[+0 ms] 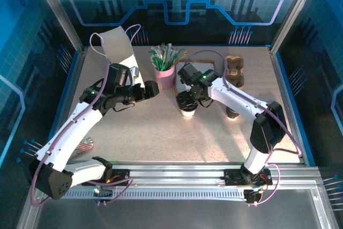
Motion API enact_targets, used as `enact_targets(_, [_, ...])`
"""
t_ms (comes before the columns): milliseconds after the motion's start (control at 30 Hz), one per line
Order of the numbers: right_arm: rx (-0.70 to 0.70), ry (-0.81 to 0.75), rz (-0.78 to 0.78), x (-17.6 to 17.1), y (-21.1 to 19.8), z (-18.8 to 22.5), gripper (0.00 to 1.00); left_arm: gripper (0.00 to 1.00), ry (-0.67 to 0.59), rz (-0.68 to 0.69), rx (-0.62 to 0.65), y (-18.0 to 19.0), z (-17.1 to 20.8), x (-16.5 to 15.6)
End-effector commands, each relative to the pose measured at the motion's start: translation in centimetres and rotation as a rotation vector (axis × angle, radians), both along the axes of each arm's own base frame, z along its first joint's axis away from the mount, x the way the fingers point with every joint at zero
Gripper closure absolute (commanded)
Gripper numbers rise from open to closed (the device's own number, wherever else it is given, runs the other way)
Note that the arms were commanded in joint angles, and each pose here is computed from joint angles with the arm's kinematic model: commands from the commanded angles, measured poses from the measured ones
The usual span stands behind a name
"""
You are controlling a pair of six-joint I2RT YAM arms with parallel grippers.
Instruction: Pack the takeout coffee
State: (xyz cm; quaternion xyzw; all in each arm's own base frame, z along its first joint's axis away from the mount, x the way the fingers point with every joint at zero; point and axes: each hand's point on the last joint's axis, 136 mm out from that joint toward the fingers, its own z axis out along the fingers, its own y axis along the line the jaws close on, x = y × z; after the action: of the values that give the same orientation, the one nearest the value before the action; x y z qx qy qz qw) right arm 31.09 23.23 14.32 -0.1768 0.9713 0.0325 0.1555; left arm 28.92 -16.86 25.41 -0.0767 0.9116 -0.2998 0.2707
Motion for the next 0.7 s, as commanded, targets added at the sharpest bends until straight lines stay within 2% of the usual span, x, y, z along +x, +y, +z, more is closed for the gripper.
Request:
enact_targets(0, [-0.039,0.014,0.031,0.0,0.4,-1.2,0.15,0.01,-0.001,0.006,0.070,1.5,-0.8,-1.0])
enact_targets(500, [-0.067,0.023,0.048,0.1,0.5,-2.3,0.27,0.01,0.005,0.013,0.111,2.3,-2.1,-1.6])
enact_targets(667, [-0.055,0.016,0.051,-0.4,0.4,-1.3,0.36,0.01,0.003,0.011,0.116,2.4,-2.1,-1.7])
